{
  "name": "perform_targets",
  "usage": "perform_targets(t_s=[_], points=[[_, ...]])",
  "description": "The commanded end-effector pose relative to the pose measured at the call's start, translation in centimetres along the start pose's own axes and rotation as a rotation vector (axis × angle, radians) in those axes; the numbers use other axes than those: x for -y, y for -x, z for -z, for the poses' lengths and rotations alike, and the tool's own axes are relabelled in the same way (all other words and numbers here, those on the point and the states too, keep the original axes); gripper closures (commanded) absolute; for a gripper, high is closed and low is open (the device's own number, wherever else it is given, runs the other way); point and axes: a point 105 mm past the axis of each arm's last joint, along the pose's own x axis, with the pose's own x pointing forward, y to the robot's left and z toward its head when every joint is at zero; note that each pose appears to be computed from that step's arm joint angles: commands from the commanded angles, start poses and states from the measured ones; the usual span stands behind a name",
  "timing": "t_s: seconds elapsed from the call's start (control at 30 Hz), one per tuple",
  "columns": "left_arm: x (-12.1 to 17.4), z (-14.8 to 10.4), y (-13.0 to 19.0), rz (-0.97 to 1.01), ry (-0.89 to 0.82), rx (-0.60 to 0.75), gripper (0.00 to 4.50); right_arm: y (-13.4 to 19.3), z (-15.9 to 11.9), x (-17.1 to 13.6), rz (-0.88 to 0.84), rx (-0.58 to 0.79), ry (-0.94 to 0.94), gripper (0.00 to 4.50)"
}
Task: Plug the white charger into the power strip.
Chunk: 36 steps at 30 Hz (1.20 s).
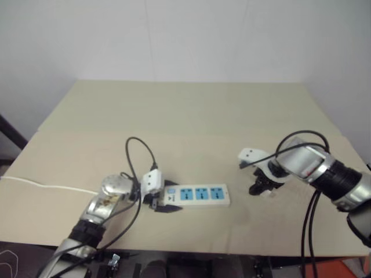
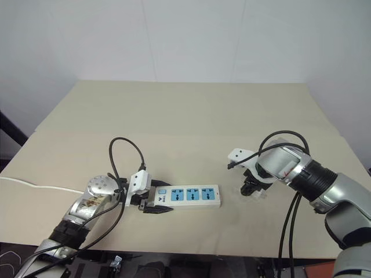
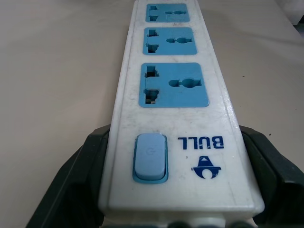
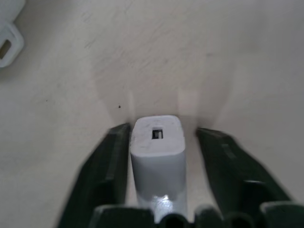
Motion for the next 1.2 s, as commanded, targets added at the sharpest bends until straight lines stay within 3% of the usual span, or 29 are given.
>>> perform_targets(t_s=[0.03, 0.07, 0.2, 0.3, 0.37, 0.43, 0.6, 0.7, 0.87, 1.2], points=[[0.7, 1.2, -0.3, 0.01, 0.042, -0.043, 1.19, -0.2, -0.4, -0.2, -0.01, 0.018, 0.018, 3.18], [0.6, 1.2, -0.2, 0.009, 0.042, -0.042, 1.19, -0.2, -0.4, -0.3, -0.011, 0.017, 0.023, 3.36], [0.5, 1.2, -0.1, 0.003, 0.042, -0.045, 1.19, 0.7, -1.1, -0.1, 0.006, 0.078, 0.032, 3.36], [0.6, 1.3, 0.0, 0.002, 0.044, -0.047, 1.19, 3.6, -4.9, 0.8, 0.074, 0.383, 0.058, 3.36], [0.6, 1.3, 0.0, 0.004, 0.047, -0.048, 1.19, 6.6, -7.7, 0.8, 0.08, 0.682, 0.064, 3.36], [0.7, 1.4, 0.1, 0.007, 0.05, -0.048, 1.19, 8.6, -9.0, 0.8, 0.1, 0.902, 0.053, 3.36], [0.6, 1.4, 0.2, 0.008, 0.054, -0.048, 1.19, 10.0, -10.0, 0.2, 0.116, 1.183, -0.018, 3.36], [0.2, 1.2, 0.6, -0.011, 0.061, -0.043, 1.19, 10.8, -10.2, -1.8, 0.016, 1.421, 0.025, 3.36], [0.1, 1.3, 1.1, -0.022, 0.063, -0.048, 1.19, 8.9, -9.8, -5.5, -0.217, 1.5, 0.059, 3.36], [0.4, 1.6, 1.3, 0.057, 0.026, -0.084, 1.19, 6.2, -9.8, -9.5, -0.393, 1.551, 0.217, 3.36]])
